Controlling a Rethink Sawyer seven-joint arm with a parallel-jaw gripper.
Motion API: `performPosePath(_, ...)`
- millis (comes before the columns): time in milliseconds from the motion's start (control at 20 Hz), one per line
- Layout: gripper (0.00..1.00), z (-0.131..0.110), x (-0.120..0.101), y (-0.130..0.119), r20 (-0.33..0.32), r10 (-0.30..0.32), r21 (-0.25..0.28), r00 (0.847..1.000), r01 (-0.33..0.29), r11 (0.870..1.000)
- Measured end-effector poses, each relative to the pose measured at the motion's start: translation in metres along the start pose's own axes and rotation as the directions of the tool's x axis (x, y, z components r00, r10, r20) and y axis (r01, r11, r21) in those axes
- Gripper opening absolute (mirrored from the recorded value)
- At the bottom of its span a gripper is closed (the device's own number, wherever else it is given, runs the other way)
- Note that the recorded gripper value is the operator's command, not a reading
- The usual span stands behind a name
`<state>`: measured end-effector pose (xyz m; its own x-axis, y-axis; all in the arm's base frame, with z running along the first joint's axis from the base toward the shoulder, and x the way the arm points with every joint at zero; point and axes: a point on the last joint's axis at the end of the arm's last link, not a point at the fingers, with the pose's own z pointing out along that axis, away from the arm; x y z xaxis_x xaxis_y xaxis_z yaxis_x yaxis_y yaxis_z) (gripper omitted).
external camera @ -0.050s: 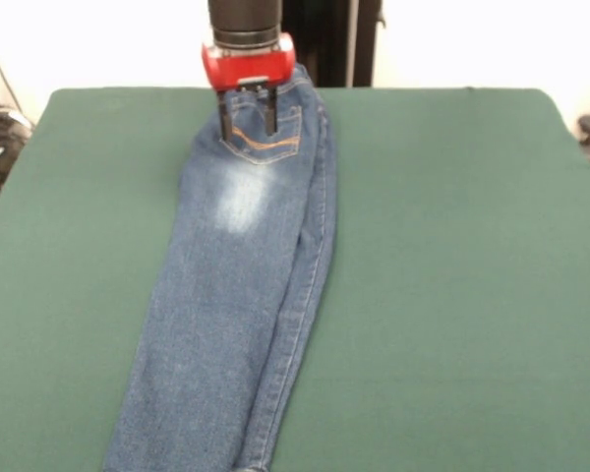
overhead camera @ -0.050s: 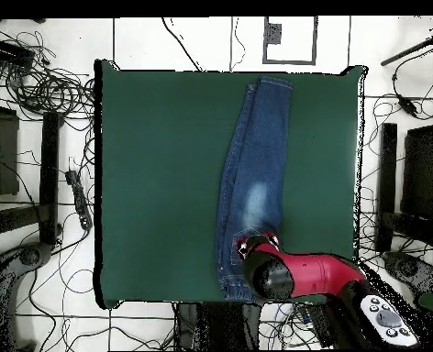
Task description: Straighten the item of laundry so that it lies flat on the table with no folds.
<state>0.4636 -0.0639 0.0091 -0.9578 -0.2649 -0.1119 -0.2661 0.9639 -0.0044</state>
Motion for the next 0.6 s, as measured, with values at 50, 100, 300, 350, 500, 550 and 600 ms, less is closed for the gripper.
performPosePath(50,1.0,0.0,0.001,-0.001,0.0,0.003,0.0,1.0,-0.003,1.0)
performPosePath(100,1.0,0.0,0.001,-0.003,0.0,0.006,0.001,1.0,-0.006,1.0)
performPosePath(300,1.0,-0.003,0.0,-0.007,0.006,0.011,0.009,1.0,-0.011,1.0)
performPosePath(350,1.0,-0.004,-0.001,-0.008,0.008,0.011,0.011,1.0,-0.011,1.0)
performPosePath(500,1.0,-0.013,-0.006,-0.015,0.021,0.01,0.03,1.0,-0.011,0.999)
performPosePath(550,1.0,-0.016,-0.008,-0.017,0.025,0.009,0.038,1.0,-0.01,0.999)
performPosePath(600,1.0,-0.019,-0.01,-0.019,0.03,0.008,0.046,1.0,-0.009,0.999)
